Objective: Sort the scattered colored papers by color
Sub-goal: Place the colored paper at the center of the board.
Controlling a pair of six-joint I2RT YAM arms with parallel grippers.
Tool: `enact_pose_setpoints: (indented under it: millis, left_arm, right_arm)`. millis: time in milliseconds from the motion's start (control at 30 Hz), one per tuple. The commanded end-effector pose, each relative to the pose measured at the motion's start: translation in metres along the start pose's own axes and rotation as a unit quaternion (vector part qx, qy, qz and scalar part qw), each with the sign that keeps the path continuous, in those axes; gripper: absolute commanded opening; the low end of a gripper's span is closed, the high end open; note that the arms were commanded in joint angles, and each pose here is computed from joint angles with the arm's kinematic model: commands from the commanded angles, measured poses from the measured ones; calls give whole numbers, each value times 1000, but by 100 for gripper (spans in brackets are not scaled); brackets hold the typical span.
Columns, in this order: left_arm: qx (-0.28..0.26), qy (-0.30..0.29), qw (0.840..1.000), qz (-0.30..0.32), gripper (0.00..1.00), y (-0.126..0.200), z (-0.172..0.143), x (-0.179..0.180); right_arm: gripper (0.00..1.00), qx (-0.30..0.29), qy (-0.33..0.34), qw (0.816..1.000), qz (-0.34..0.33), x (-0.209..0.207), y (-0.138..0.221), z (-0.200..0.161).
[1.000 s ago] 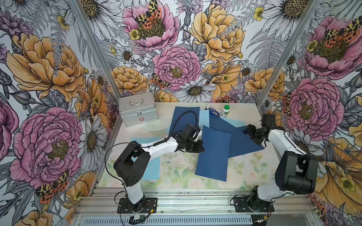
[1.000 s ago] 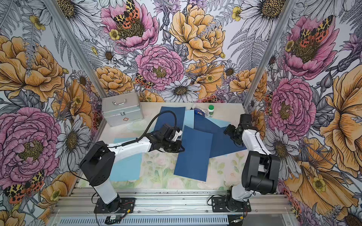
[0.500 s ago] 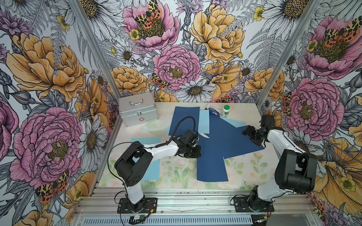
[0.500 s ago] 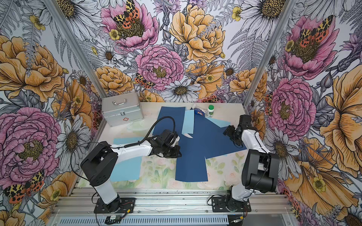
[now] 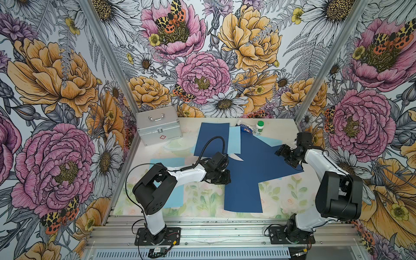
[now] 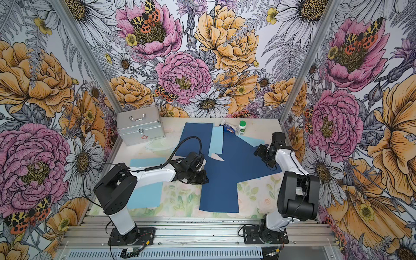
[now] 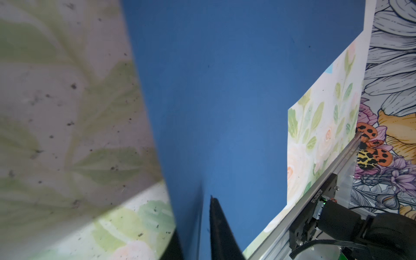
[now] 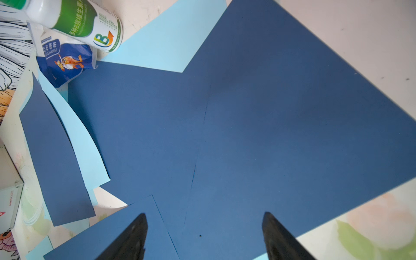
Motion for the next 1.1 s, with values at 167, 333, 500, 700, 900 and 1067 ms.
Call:
enact_pose_setpoints:
  millis: [167, 333, 500, 700, 900, 1067]
  left_arm:
    - [-26, 1, 998, 63, 98, 28, -5, -3]
    - [-97, -3, 988, 124, 98, 73, 11, 1]
    - [-137, 16, 976, 170, 98, 88, 46, 32]
    - [-156, 60, 965, 200, 98, 93, 104, 91]
    - [-157, 94, 965, 187, 98, 80, 150, 148]
    - [-161, 90, 968, 169, 98, 67, 173, 169]
  right_arm:
    - [81, 1, 15, 1000, 10, 15, -6, -3]
    - [82, 9, 61, 997, 42, 49, -11, -20]
    - [100, 22, 123, 988, 89, 102, -25, -49]
    - [100, 44, 171, 976, 129, 174, -49, -75]
    - [97, 55, 182, 968, 165, 230, -85, -67]
    - [95, 49, 201, 959, 192, 263, -117, -51]
Point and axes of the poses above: each gripper's point midway between its finger pads, its own y axis back along the fingers, its own x axis along the line the jaws close on, z = x × y, the point moved 10 cm from there along y, back along the fingers, and after that the axes turned 14 degrees about -y, right-handed, at the moved point
